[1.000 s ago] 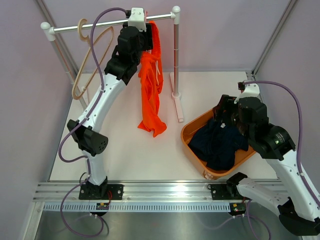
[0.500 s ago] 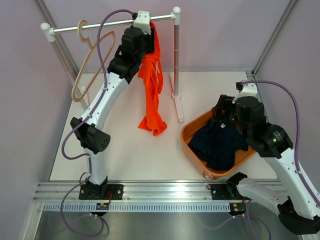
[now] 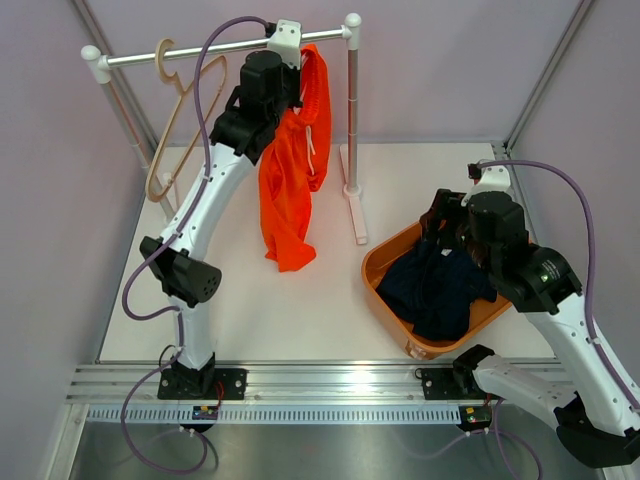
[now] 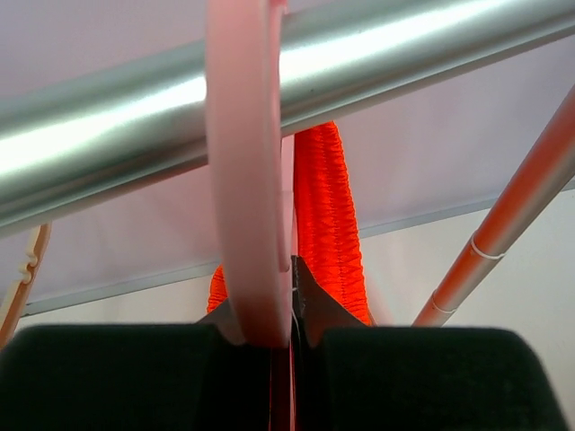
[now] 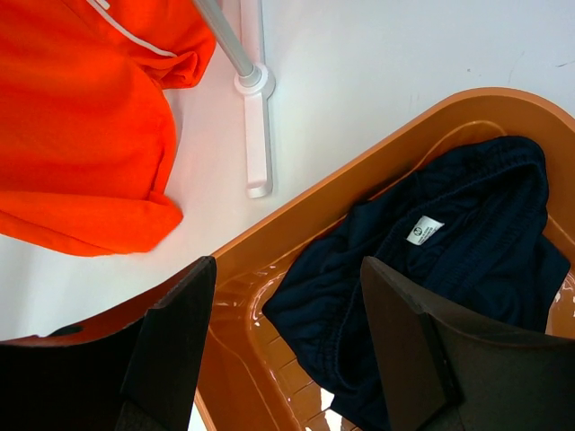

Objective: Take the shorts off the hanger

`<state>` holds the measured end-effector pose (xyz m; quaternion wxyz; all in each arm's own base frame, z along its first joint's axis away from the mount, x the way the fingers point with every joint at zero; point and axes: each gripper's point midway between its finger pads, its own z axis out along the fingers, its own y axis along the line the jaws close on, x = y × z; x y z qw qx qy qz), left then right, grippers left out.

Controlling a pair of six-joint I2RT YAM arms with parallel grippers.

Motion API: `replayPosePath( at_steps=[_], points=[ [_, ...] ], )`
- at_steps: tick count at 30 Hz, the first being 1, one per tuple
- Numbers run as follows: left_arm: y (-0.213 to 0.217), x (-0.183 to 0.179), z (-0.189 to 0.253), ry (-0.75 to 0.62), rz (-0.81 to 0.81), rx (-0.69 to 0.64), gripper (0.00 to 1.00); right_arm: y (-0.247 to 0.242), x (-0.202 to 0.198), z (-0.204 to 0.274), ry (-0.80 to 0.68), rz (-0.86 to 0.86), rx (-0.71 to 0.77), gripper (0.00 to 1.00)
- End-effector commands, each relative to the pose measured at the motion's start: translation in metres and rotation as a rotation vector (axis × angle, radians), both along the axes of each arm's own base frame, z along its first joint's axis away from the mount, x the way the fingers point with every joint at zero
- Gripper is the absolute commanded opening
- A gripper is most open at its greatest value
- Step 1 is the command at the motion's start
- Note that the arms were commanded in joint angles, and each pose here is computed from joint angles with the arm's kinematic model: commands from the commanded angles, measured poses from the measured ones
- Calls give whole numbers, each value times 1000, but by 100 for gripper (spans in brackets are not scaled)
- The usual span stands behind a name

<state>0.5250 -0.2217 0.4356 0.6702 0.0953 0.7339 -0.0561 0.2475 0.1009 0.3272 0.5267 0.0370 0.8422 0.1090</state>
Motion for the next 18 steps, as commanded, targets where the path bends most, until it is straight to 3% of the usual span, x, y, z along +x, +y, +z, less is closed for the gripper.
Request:
replayPosePath(
  at_steps=[1, 11, 18],
  points=[
    [10, -16, 71, -173, -22, -52, 0, 3, 5, 6, -27, 0, 23, 73],
    [15, -42, 110, -258, -79, -61, 0, 4, 6, 5, -36, 3, 24, 74],
    [22, -46, 108, -247, -79, -32, 0, 7, 9, 5, -37, 13, 26, 74]
  ],
)
